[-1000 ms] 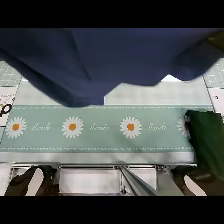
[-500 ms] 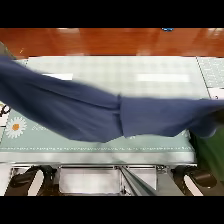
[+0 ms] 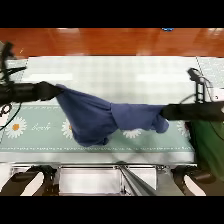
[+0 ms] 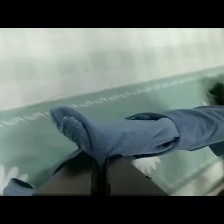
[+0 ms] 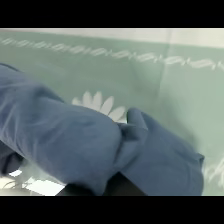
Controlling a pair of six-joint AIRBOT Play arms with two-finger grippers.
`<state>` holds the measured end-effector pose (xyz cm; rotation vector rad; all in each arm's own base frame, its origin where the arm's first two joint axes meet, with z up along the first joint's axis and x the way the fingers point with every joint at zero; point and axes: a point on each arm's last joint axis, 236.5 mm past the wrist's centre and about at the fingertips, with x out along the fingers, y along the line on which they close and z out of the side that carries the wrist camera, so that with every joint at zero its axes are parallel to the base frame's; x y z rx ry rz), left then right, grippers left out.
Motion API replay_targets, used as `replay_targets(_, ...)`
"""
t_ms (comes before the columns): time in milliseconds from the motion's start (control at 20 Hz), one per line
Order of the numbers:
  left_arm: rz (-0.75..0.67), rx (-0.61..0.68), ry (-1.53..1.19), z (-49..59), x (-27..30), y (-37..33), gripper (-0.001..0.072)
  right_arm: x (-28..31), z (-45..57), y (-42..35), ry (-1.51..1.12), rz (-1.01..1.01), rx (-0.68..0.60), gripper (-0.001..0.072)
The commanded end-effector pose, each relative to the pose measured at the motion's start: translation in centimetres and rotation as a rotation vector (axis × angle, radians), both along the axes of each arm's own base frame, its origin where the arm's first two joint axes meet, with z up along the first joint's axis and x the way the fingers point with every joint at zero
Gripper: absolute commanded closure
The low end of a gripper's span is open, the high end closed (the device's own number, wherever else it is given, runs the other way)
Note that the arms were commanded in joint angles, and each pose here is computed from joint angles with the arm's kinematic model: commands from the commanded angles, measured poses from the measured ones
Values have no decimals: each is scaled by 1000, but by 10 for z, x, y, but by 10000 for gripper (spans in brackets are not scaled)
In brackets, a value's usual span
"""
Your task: Fold the shirts.
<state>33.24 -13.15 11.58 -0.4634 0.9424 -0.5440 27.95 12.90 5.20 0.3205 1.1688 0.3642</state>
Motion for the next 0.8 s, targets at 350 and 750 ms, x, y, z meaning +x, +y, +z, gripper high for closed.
replay_targets(350,-38,91,393,-90,74,59,199,142,-40,-88,151,-229,147,298)
replay_targets(750,220,-94,589,-152,-67,89,203,18,-86,-163,252,-415,160,305)
